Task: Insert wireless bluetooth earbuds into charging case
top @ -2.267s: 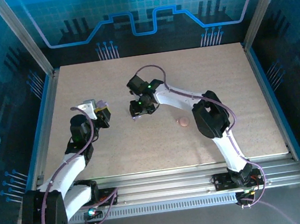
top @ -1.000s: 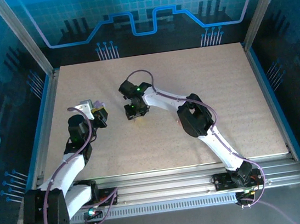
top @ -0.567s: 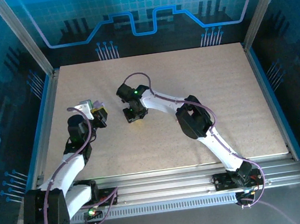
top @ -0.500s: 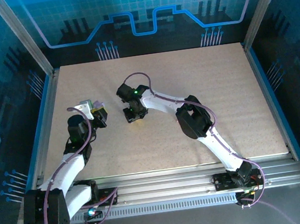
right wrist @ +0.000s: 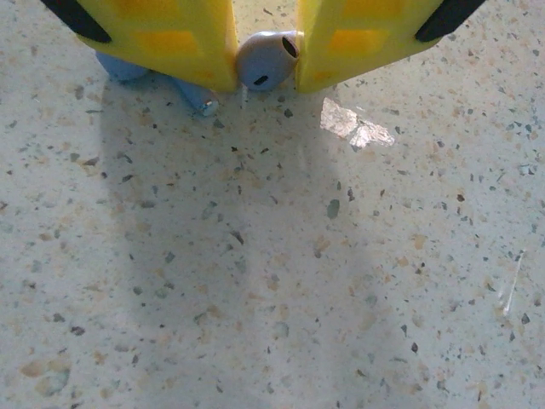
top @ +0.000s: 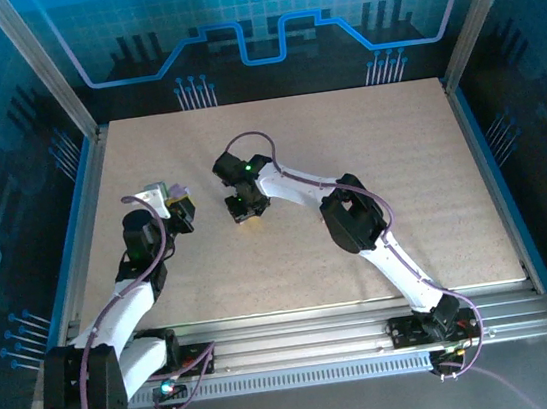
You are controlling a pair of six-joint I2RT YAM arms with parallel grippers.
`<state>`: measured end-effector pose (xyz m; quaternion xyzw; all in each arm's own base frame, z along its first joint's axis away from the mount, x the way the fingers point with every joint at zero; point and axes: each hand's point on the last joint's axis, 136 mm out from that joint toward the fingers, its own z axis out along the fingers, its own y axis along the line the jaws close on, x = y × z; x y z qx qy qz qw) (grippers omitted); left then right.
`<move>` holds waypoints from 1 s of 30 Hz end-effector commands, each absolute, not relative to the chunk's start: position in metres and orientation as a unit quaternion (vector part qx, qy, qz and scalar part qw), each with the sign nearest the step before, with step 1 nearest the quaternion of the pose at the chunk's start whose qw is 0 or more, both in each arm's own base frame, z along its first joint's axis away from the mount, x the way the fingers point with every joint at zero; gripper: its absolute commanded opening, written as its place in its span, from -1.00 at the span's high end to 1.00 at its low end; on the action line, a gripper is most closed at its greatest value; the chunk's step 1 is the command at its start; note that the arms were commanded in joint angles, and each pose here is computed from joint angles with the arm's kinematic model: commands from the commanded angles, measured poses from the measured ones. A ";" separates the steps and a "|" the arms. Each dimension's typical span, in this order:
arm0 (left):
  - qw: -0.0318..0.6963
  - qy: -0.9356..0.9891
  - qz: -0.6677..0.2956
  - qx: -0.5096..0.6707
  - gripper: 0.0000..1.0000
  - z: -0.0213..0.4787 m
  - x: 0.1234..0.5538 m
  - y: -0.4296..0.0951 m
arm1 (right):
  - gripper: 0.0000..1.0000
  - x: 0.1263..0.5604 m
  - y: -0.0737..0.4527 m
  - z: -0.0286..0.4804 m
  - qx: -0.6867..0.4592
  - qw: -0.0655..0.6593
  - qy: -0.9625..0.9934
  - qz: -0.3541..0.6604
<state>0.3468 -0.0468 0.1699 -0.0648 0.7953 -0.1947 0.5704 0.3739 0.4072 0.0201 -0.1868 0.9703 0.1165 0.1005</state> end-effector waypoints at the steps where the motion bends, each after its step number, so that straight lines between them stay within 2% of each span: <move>1: 0.583 0.784 -0.203 -0.061 0.66 0.178 0.348 -0.046 | 0.52 0.363 0.406 0.021 -0.213 0.101 0.965 0.113; 14: 0.572 0.789 -0.221 -0.040 0.66 0.178 0.348 -0.056 | 0.53 0.296 0.351 0.045 -0.278 0.070 0.953 0.094; 22: 0.570 0.788 -0.231 -0.034 0.66 0.180 0.350 -0.060 | 0.53 0.263 0.321 0.042 -0.341 0.039 0.935 0.087; 26: 0.560 0.786 -0.260 -0.022 0.67 0.177 0.350 -0.070 | 0.54 0.266 0.325 0.053 -0.337 0.073 0.932 0.112; 30: 0.549 0.780 -0.301 -0.007 0.67 0.177 0.349 -0.087 | 0.54 0.291 0.331 0.078 -0.336 0.157 0.920 0.127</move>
